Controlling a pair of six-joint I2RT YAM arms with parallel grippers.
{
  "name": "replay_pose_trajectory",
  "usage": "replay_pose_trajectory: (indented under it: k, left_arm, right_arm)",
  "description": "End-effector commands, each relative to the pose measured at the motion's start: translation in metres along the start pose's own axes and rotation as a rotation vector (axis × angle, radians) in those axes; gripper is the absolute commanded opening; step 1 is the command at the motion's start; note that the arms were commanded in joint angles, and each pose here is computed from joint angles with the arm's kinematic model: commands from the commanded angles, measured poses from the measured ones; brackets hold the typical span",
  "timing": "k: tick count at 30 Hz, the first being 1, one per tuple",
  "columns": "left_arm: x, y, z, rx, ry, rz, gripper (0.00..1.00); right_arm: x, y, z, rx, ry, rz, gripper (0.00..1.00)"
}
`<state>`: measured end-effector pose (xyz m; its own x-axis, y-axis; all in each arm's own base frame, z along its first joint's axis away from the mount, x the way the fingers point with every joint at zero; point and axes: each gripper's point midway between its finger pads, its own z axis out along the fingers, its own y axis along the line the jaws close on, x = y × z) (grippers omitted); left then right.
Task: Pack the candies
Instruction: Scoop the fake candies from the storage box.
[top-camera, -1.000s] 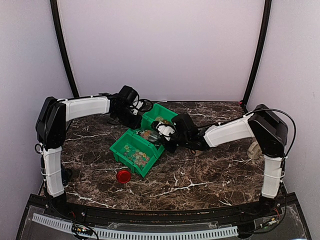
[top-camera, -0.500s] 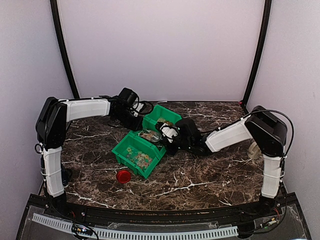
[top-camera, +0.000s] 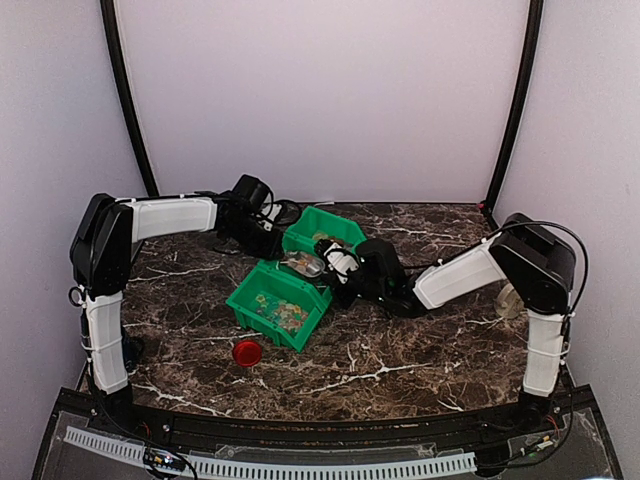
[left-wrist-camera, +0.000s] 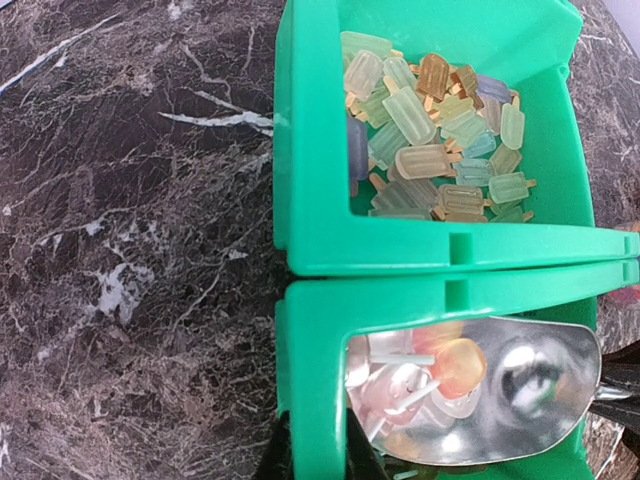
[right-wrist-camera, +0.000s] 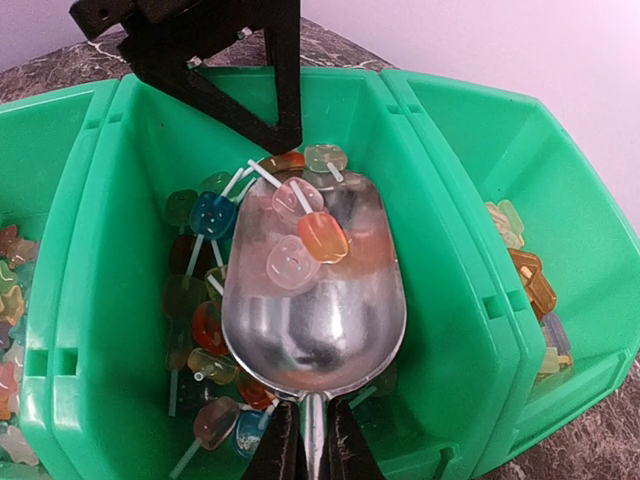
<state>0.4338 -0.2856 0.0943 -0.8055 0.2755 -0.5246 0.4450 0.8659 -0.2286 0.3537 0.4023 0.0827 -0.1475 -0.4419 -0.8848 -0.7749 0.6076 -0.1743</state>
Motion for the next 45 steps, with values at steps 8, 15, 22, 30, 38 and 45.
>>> replay_pose_trajectory:
  k: [8,15,22,30,38,45]
  left_arm:
    - [-0.064,-0.024,-0.067,0.098,-0.23,-0.039,0.0]
    - [-0.066,-0.024,-0.066,0.111,-0.235,-0.046,0.0]
    - [-0.062,-0.022,-0.064,0.104,-0.22,-0.034,0.0]
    - [-0.057,-0.021,-0.059,0.103,-0.209,-0.037,0.0]
    - [-0.054,-0.018,-0.056,0.092,-0.203,-0.04,0.0]
    - [-0.05,-0.013,-0.054,0.065,-0.193,-0.043,0.0]
  right_arm:
    - [0.003,-0.002,-0.007,0.015,0.004,0.021,0.0]
    - [-0.001,0.004,-0.018,-0.018,-0.036,0.025,0.0]
    - [-0.009,-0.006,-0.03,0.021,-0.092,0.068,0.0]
    - [-0.024,-0.011,-0.047,0.028,-0.168,0.099,0.0]
    - [-0.056,-0.026,-0.079,0.07,-0.284,0.125,0.0]
    - [-0.085,-0.042,-0.111,0.135,-0.352,0.119,0.0]
